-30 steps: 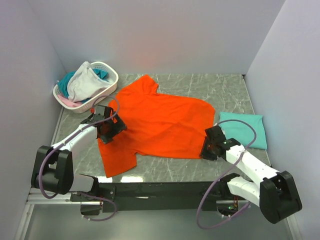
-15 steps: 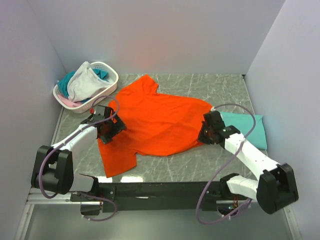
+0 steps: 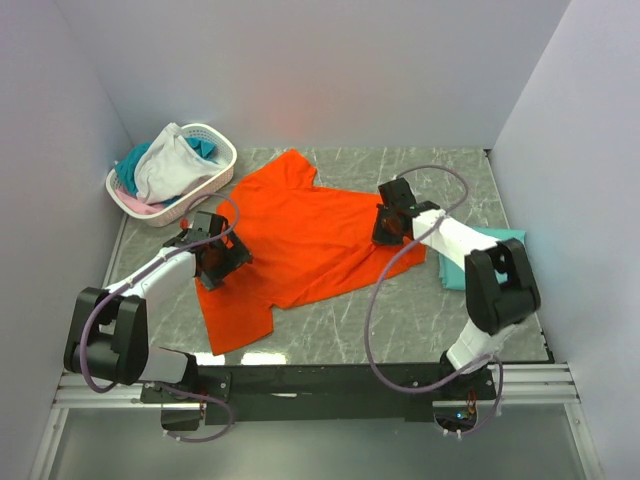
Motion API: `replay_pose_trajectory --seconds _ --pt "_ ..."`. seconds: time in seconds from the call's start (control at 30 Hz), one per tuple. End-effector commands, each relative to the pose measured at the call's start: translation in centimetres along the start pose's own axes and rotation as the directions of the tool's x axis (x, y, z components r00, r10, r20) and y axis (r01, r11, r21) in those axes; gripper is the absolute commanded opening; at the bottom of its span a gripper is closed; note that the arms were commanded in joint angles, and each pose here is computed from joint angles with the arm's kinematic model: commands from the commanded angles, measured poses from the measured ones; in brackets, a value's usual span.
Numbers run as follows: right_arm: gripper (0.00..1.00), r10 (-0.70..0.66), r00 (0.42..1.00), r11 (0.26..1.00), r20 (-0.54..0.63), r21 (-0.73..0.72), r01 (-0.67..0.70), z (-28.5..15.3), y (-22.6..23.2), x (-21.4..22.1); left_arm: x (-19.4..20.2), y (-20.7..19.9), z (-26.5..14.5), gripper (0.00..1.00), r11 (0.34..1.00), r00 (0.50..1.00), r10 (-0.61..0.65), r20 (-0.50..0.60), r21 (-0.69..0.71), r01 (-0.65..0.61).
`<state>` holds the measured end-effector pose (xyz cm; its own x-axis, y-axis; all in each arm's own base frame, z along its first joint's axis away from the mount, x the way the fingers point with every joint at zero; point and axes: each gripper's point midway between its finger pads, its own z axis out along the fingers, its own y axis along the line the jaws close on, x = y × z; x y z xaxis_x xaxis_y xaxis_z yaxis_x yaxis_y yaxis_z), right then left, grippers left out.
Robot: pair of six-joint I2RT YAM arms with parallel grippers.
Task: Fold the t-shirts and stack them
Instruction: Flatten the tshirt out
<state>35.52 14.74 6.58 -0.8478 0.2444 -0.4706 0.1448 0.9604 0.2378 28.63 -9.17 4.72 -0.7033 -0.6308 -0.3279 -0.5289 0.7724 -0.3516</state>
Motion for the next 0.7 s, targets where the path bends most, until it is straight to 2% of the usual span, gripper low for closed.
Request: replay_pose_trajectory --seconds 0.0,0.03,0.1,0.13,0.2,0.23,0.33,0.43,0.47,0.67 --pt "0.00 -0.016 0.998 1.000 0.066 -0.008 0.017 1.2 1.1 -3.8 -0.7 -0.3 -0.5 0.99 1.000 1.000 0.000 0.027 -0.009 0.001" --pt "0.00 -0.015 0.999 1.000 0.048 -0.006 0.015 1.9 1.2 -3.8 -0.6 -0.1 -0.5 1.00 1.000 1.000 -0.002 0.026 -0.012 0.002" --pt "0.07 -0.013 0.999 0.999 0.044 -0.031 0.015 2.0 1.9 -4.3 -0.6 0.0 -0.6 0.99 1.000 1.000 -0.003 0.025 -0.016 0.003" --pt "0.21 -0.016 0.999 0.999 0.046 -0.042 0.018 2.0 2.2 -4.4 -0.6 0.0 -0.6 0.99 1.000 1.000 -0.004 0.027 -0.019 0.005" --pt "0.29 -0.034 0.998 0.998 0.047 -0.044 0.036 1.8 2.0 -4.3 -0.6 0.2 -0.8 1.00 1.000 1.000 -0.007 0.029 -0.024 0.008" --pt "0.39 -0.043 0.997 0.998 0.060 -0.051 0.047 1.0 2.1 -4.4 -0.5 0.4 -0.8 0.99 1.000 0.999 -0.010 0.031 -0.029 0.011" --pt "0.50 -0.066 0.996 0.995 0.067 -0.073 0.070 -0.5 1.2 -3.9 -0.4 0.7 -1.2 0.99 0.999 0.999 -0.015 0.035 -0.032 0.016" --pt "0.52 -0.071 0.994 0.985 0.082 -0.148 0.083 -2.0 -0.2 -4.3 -0.4 1.0 -1.3 0.99 0.999 0.999 -0.021 0.036 -0.045 0.023" --pt "0.52 -0.099 0.994 0.974 0.047 -0.198 0.107 -2.0 -0.4 -3.0 -0.4 1.1 -1.3 0.99 0.999 0.999 -0.021 0.041 -0.048 0.023" --pt "0.53 -0.155 0.988 0.966 -0.022 -0.214 0.147 -1.1 -3.5 -2.0 -0.7 1.0 -0.6 0.99 0.998 0.999 -0.013 0.038 -0.064 0.016"
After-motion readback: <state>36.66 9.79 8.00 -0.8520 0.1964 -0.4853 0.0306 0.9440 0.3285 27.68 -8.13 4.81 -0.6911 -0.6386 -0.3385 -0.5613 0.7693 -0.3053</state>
